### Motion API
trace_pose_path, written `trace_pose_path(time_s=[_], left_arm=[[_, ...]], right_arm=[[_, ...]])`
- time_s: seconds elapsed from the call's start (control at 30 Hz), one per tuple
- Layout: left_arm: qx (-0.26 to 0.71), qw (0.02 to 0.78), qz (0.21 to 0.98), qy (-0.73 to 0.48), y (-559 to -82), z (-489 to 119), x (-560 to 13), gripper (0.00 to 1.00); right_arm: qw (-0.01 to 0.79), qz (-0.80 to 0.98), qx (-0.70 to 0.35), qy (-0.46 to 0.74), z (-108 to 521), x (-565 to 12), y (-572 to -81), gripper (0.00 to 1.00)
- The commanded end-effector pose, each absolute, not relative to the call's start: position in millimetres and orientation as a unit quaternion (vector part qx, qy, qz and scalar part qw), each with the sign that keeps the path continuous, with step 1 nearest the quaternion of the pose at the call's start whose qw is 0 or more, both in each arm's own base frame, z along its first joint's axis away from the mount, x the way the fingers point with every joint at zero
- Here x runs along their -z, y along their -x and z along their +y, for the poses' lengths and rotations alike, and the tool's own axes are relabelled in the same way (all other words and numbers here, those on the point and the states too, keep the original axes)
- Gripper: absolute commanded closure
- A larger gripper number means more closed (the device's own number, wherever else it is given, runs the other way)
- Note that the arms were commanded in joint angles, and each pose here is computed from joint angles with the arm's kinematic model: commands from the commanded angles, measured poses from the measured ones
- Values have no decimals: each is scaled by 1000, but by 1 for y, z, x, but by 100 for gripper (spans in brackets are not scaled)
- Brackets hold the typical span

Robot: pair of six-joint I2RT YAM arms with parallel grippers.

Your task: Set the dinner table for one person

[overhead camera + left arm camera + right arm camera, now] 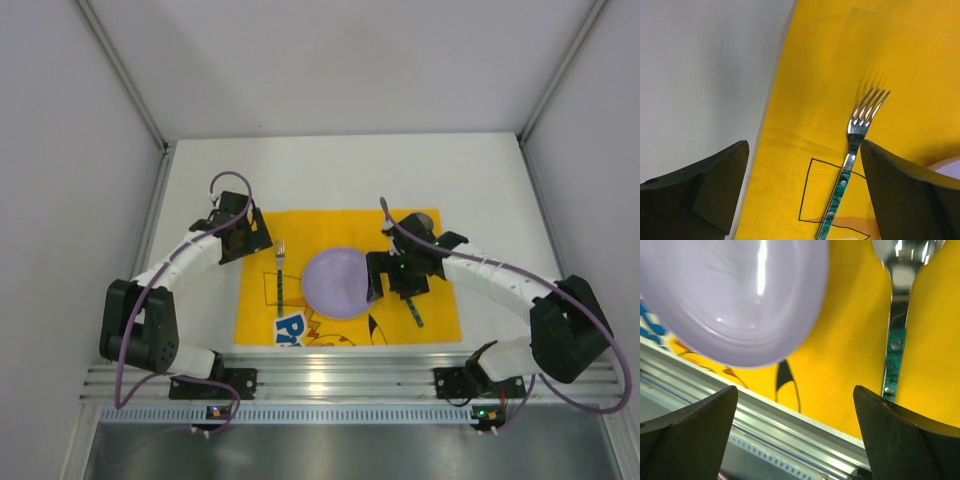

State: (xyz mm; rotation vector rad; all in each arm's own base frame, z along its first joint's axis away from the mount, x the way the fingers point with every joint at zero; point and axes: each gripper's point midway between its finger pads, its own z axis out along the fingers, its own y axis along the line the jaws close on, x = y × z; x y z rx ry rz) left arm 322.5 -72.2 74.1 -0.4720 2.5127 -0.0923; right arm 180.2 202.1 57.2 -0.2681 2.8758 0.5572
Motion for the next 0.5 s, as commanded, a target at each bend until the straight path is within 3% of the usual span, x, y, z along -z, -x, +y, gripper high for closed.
trace_pose_path(time_s=[0.0,0.1,0.23,0.47], left_arm=[[29,353,921,162,-347,-65,-124,2],[8,386,911,145,-355,-56,-150,2],[-11,406,904,138,-359,-46,-161,2],[-5,428,892,147,-360,-32,-155,2]], right_arm=[[191,946,-231,122,221,-142,-207,0],[256,923,-251,138,229,-210,-224,0],[301,908,-259,138,224,-251,-227,0],[321,922,-191,102,181,-236,-233,0]])
